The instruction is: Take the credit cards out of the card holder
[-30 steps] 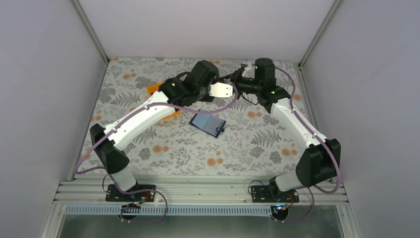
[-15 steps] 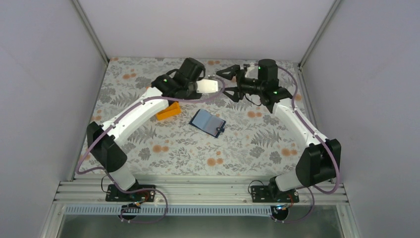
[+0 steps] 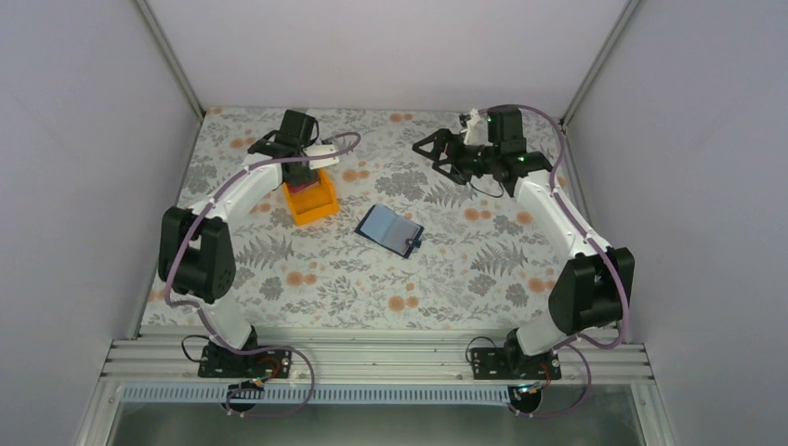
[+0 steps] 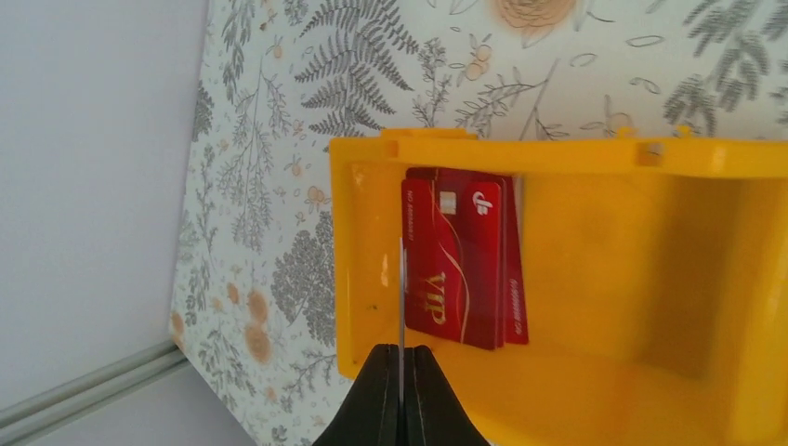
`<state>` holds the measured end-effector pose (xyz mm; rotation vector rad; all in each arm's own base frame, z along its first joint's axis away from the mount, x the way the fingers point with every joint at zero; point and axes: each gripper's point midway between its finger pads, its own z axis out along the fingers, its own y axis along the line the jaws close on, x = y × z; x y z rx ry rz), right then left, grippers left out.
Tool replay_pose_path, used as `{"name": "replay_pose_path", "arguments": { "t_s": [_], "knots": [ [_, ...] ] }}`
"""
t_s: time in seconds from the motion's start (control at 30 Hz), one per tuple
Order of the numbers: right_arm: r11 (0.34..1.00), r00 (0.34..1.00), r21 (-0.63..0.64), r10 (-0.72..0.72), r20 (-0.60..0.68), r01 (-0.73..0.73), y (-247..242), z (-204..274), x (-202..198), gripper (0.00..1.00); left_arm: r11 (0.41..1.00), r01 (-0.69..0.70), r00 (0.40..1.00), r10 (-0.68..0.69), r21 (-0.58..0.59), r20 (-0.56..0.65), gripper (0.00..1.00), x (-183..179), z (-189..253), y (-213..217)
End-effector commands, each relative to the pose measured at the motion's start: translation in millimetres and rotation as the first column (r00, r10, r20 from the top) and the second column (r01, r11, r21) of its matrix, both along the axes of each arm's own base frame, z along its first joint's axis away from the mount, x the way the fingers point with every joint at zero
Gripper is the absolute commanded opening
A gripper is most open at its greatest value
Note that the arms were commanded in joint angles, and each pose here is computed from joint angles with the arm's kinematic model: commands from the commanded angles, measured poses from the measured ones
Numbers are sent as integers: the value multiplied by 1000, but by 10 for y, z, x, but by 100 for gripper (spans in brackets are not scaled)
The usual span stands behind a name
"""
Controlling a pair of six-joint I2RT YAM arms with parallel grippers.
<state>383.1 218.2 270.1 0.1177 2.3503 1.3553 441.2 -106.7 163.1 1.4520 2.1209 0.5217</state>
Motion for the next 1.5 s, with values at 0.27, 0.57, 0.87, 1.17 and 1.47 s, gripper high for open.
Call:
{"name": "replay_pose_path", "arguments": {
  "t_s": [0.27,0.57,0.87,1.17,1.47],
  "knots": [
    [996,997,-36,79,24,-78,2,-207,-36,100,998,24,997,-20,-52,80,2,488,-293,-20],
    [994,994,-26,103,23,-102,-14,-228,-36,100,997,40,997,-36,-60,62,2,495,-535,5],
    [992,992,15,125,6,-125,16,-254,-25,100,999,48,997,-49,8,54,2,431,-907,122],
    [989,989,46,144,-12,-143,34,-299,-29,100,1000,24,993,-25,16,118,2,544,-854,147],
    [987,989,56,149,-8,-148,11,-285,-16,100,999,49,993,-51,15,108,3,567,-947,127]
  ]
}}
